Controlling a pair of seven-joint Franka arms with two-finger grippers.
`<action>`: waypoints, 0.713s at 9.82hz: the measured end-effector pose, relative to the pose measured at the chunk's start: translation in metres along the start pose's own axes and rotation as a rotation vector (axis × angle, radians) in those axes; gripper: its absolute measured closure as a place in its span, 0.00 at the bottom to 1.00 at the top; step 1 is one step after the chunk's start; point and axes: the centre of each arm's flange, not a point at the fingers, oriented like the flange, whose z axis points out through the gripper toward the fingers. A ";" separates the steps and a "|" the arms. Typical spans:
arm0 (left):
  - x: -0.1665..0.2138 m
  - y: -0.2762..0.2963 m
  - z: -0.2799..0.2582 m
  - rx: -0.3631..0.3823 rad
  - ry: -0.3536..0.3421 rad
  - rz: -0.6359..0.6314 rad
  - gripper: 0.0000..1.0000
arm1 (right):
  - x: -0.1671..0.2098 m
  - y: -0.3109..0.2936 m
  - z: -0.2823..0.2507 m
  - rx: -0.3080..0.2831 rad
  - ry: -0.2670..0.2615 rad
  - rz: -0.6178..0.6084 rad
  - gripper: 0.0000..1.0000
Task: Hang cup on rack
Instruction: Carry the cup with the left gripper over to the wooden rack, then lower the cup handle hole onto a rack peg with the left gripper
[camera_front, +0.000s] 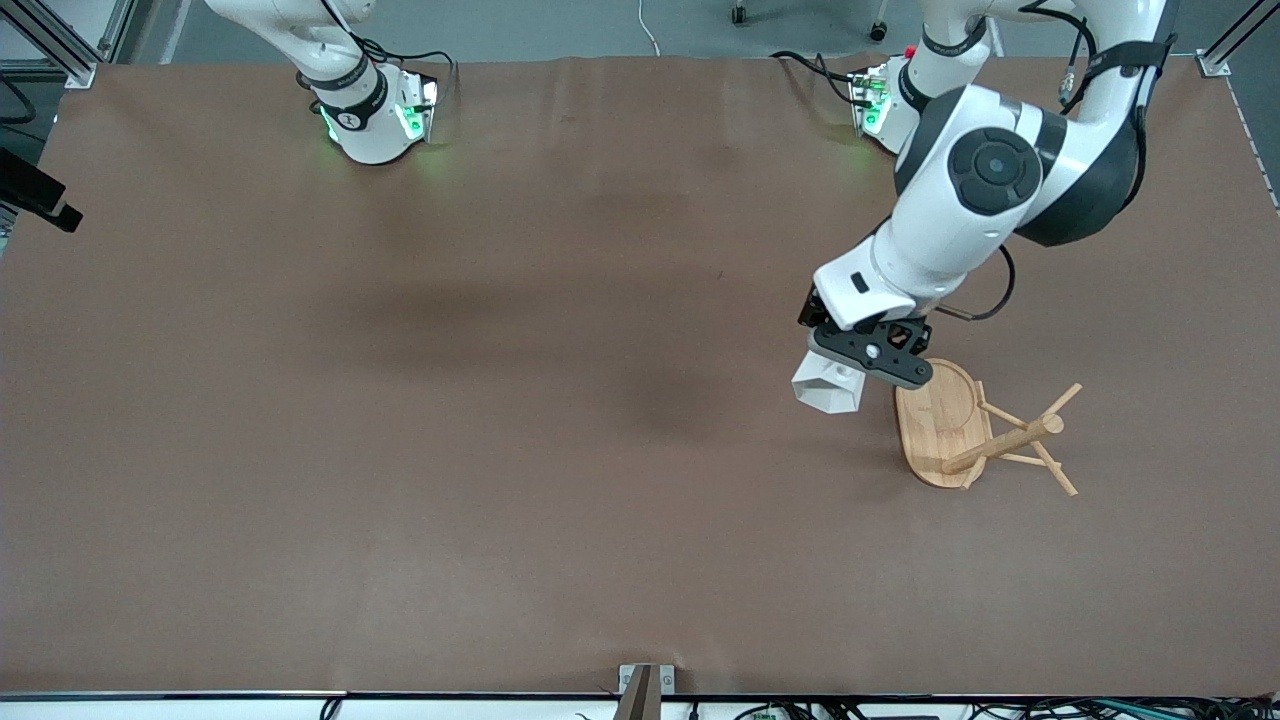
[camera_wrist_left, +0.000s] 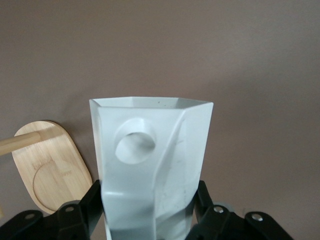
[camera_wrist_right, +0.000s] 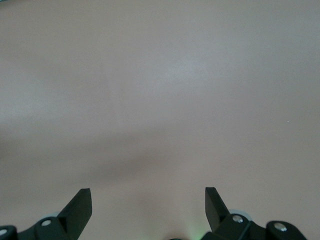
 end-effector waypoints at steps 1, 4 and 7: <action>0.000 -0.016 0.013 -0.010 -0.001 0.014 0.25 | 0.000 0.000 0.000 -0.001 0.000 -0.001 0.00; -0.001 -0.066 0.031 -0.036 -0.003 0.027 0.25 | 0.000 -0.001 -0.001 0.000 0.004 -0.003 0.00; -0.008 -0.095 0.035 -0.023 -0.013 -0.018 0.25 | 0.000 -0.002 -0.001 0.000 0.005 -0.005 0.00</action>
